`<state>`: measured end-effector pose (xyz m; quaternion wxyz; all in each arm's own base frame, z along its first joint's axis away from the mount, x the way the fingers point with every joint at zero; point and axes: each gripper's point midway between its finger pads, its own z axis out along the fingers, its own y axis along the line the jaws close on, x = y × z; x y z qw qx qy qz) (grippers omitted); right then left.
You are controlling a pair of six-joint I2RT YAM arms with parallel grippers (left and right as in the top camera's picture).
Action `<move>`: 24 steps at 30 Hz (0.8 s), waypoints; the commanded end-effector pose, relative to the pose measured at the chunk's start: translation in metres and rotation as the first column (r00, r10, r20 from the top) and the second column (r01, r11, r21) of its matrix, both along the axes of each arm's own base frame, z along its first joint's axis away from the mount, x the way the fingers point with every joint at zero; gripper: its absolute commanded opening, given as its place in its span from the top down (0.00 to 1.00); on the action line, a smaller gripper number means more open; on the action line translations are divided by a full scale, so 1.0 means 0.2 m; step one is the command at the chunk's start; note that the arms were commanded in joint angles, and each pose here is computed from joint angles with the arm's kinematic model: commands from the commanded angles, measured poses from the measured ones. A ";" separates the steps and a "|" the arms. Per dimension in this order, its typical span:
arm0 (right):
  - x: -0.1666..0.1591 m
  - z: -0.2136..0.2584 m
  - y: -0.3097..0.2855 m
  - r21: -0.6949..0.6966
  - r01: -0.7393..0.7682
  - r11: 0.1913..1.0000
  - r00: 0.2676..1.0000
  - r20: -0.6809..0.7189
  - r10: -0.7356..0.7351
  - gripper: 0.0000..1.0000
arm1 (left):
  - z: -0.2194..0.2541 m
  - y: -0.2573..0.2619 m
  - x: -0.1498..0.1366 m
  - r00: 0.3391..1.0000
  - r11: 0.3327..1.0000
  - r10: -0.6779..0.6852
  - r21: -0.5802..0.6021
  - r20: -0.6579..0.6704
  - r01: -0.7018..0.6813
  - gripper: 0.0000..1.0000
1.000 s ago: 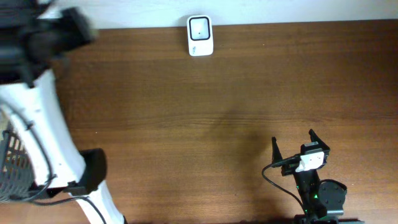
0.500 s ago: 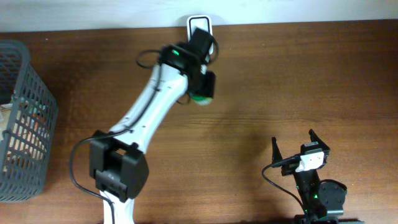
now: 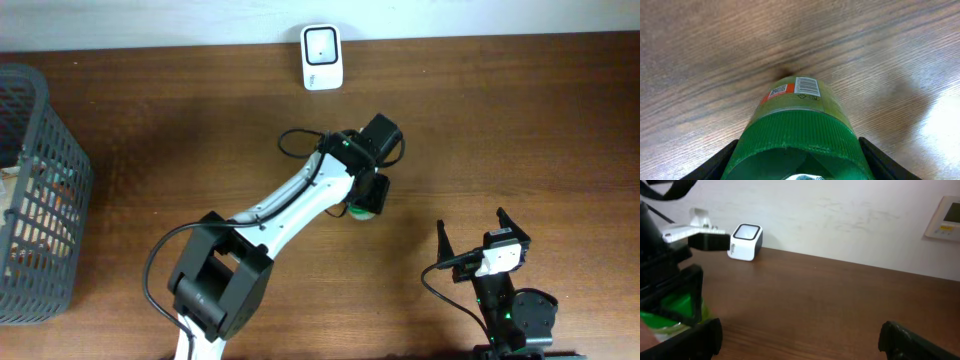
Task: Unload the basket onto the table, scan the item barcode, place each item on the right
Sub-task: 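Place the green-lidded jar on the table center and release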
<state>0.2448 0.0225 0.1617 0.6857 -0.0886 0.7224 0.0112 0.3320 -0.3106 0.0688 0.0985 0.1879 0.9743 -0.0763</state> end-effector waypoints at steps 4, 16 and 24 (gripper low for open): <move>0.00 -0.01 0.00 0.000 -0.001 1.000 1.000 -0.003 0.001 0.02 | -0.06 0.03 -0.04 1.000 1.000 0.012 0.016 -0.012 -0.012 0.46; 0.00 -0.01 0.00 0.000 0.000 1.000 1.000 -0.004 0.000 0.02 | 0.44 0.22 0.33 0.980 0.983 0.168 -0.090 0.107 -0.159 0.05; 0.00 -0.01 0.00 0.000 -0.001 1.000 1.000 -0.003 0.001 0.02 | 1.42 1.22 0.55 0.715 0.834 0.546 -0.205 0.437 -0.513 0.07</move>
